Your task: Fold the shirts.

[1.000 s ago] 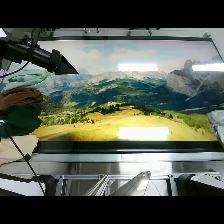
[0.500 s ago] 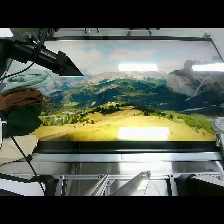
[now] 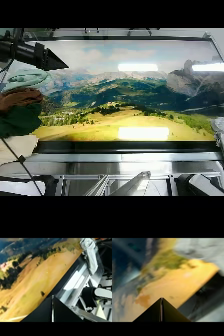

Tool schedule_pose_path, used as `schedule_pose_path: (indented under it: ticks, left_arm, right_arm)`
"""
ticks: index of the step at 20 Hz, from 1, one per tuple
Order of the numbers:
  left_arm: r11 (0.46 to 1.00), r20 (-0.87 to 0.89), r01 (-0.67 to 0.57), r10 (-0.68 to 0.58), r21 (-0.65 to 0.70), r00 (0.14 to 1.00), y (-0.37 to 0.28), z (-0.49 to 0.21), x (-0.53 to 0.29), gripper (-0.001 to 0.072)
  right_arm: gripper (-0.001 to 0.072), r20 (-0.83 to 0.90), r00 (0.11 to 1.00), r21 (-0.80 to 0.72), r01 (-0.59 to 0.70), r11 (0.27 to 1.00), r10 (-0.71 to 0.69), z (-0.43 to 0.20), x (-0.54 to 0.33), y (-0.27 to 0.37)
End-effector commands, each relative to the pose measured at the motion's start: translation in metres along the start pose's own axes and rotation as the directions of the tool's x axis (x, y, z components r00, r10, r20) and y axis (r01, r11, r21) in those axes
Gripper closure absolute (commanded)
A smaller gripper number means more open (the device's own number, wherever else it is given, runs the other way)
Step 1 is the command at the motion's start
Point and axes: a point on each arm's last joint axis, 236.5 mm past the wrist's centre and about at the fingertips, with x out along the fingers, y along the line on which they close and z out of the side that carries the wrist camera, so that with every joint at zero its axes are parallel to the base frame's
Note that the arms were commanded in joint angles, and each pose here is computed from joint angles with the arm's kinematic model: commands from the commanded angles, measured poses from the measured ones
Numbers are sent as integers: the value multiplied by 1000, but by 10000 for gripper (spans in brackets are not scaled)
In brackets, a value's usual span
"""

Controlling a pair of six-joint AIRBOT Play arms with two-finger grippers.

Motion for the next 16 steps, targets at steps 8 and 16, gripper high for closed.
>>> schedule_pose_path:
  ticks: [8, 16]
  left_arm:
    - [962, -61, 79, -99, -262, 993, 0, -179, 69, 692]
    - [983, -25, 55, -60, -173, 998, -25, -185, 59, 691]
  right_arm:
    - [693, -367, 917, -443, -322, 837, 158, -268, 108, 74]
    - [692, -408, 867, -368, -444, 817, 287, -276, 99, 104]
